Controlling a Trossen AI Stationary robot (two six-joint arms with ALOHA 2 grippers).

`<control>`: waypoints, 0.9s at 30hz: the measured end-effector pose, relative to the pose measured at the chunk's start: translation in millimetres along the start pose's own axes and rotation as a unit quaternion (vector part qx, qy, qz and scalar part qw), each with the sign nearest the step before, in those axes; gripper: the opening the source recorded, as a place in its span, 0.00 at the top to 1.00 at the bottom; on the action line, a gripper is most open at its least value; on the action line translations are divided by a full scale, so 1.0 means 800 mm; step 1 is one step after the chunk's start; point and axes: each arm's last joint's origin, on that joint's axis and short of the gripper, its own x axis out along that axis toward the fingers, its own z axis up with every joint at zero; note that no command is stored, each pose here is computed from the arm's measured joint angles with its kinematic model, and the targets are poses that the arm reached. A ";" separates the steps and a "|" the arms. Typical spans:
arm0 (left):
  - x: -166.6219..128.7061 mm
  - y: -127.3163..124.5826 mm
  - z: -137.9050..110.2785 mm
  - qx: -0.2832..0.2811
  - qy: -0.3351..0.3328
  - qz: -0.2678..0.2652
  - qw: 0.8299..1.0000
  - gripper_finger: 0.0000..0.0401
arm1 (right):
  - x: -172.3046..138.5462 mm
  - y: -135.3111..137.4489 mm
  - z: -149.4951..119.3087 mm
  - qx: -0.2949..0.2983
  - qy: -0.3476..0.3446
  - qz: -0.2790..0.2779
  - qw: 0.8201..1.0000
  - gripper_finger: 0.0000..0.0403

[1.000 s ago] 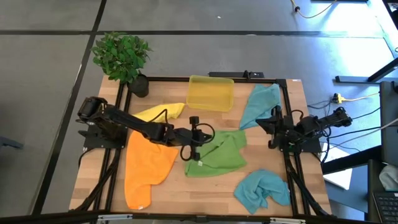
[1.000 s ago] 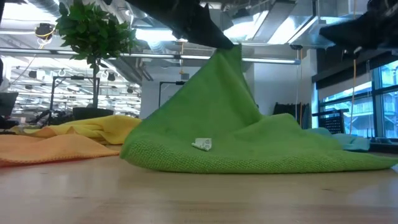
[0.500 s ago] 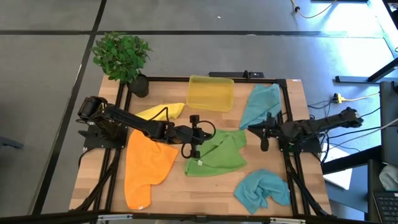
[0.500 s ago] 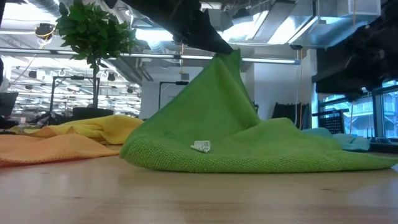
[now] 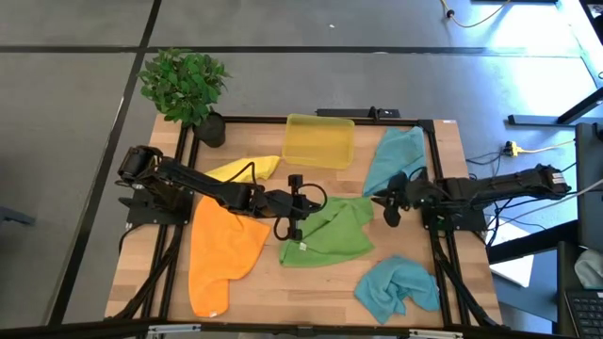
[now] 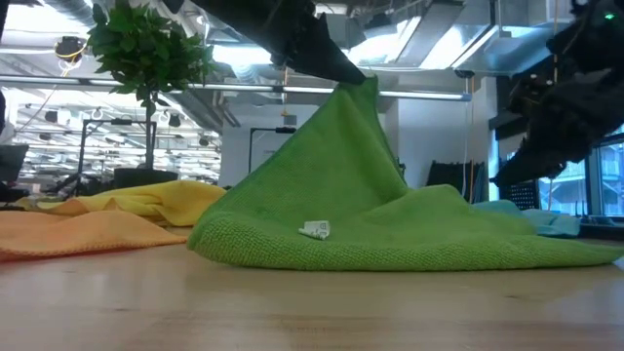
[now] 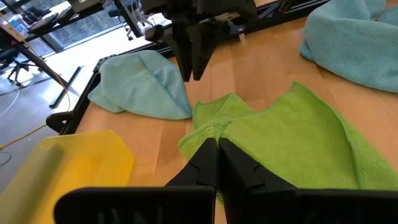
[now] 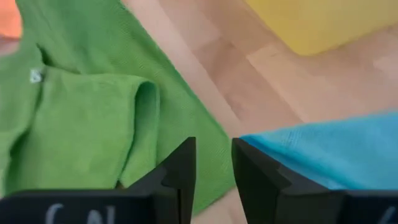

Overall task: Fold microfiber towels
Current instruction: Fold the green microfiber cloth

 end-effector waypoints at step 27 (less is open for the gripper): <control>-0.001 -0.004 0.000 -0.001 0.000 -0.004 1.000 1.00 | 0.064 -0.010 -0.001 -0.065 0.132 -0.086 0.985 0.50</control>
